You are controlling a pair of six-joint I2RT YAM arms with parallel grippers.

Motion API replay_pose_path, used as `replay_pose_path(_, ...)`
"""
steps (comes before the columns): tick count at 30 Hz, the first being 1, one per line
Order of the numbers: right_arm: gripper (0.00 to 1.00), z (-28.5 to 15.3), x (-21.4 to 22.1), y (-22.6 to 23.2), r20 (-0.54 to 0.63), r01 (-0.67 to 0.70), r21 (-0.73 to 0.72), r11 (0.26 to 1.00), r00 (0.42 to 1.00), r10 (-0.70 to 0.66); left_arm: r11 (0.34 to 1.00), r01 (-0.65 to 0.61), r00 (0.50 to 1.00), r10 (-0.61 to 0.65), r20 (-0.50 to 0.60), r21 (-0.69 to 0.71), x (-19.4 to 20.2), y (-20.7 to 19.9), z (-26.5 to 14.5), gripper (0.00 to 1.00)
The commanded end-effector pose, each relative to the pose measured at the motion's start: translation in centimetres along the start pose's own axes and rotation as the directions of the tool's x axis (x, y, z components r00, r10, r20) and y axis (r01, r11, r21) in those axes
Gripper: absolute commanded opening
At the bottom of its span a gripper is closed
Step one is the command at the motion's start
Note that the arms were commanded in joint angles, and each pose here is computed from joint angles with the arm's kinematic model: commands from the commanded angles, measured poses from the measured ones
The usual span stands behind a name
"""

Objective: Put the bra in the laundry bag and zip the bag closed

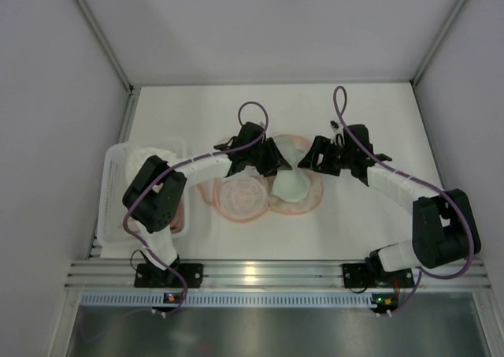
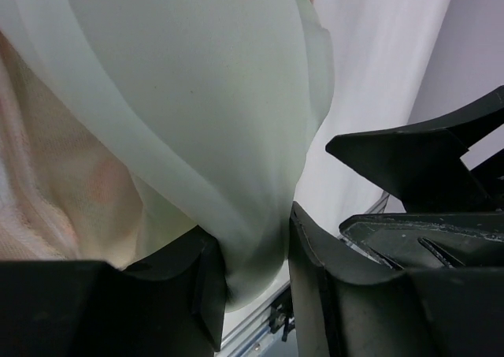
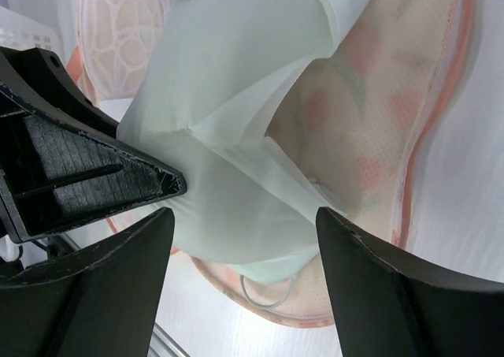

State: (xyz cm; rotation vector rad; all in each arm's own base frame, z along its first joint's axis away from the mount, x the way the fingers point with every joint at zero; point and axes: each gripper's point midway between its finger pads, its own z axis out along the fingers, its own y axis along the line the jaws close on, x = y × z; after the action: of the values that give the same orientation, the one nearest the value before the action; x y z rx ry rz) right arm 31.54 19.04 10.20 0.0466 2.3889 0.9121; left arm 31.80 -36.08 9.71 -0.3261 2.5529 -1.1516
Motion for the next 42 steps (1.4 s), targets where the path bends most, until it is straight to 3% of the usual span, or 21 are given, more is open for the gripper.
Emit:
replay_pose_path(1, 0.74, -1.7, -2.5, 1.0, 0.083, 0.026, 0.009, 1.000, 0.996, -0.027, 0.994, 0.022, 1.000, -0.020, -0.015, 0.107, -0.4, -3.7, -1.7, 0.38)
replay_pose_path(7, 0.75, -2.6, -2.3, 0.7, 0.094, 0.026, 0.047, 0.999, 0.995, -0.031, 0.998, 0.022, 0.999, -0.020, -0.041, 0.052, 0.8, -1.1, -1.1, 0.39)
replay_pose_path(11, 0.76, -2.8, -2.1, 0.4, 0.091, 0.022, 0.063, 0.998, 0.996, -0.028, 0.998, -0.046, 0.998, 0.044, -0.045, -0.049, 2.3, 2.0, -0.4, 0.43)
replay_pose_path(15, 0.77, -2.4, -1.8, 0.4, 0.070, 0.022, 0.049, 0.999, 0.997, -0.025, 0.978, -0.129, 0.992, 0.126, -0.031, -0.164, 2.5, 4.5, -0.4, 0.53)
replay_pose_path(16, 0.77, -2.3, -2.0, 0.7, 0.077, 0.028, 0.036, 0.999, 0.997, -0.031, 0.974, -0.155, 0.988, 0.156, -0.008, -0.168, 1.9, 4.0, -0.4, 0.62)
replay_pose_path(20, 0.77, -2.0, -2.6, 1.6, 0.100, 0.052, -0.015, 0.999, 0.994, -0.050, 0.903, -0.328, 0.924, 0.368, 0.102, -0.277, -0.1, 3.0, -0.7, 0.74)
replay_pose_path(28, 0.77, 0.4, -3.3, 1.1, 0.133, 0.001, -0.043, 0.999, 0.991, 0.005, 0.827, -0.420, 0.805, 0.530, 0.268, -0.375, -5.1, -1.0, -4.4, 0.83)
replay_pose_path(32, 0.74, 2.4, -3.6, 0.2, 0.145, -0.050, -0.032, 0.998, 0.988, 0.054, 0.842, -0.388, 0.818, 0.502, 0.281, -0.376, -7.0, -0.1, -5.2, 0.83)
replay_pose_path(36, 0.70, 4.4, -4.1, -0.7, 0.133, -0.084, -0.008, 0.996, 0.988, 0.084, 0.851, -0.370, 0.843, 0.476, 0.250, -0.373, -7.7, 1.5, -4.4, 0.76)
replay_pose_path(42, 0.68, 5.1, -4.8, -1.7, 0.146, -0.093, 0.049, 0.994, 0.986, 0.085, 0.848, -0.392, 0.861, 0.475, 0.182, -0.357, -7.4, 2.8, -0.7, 0.66)
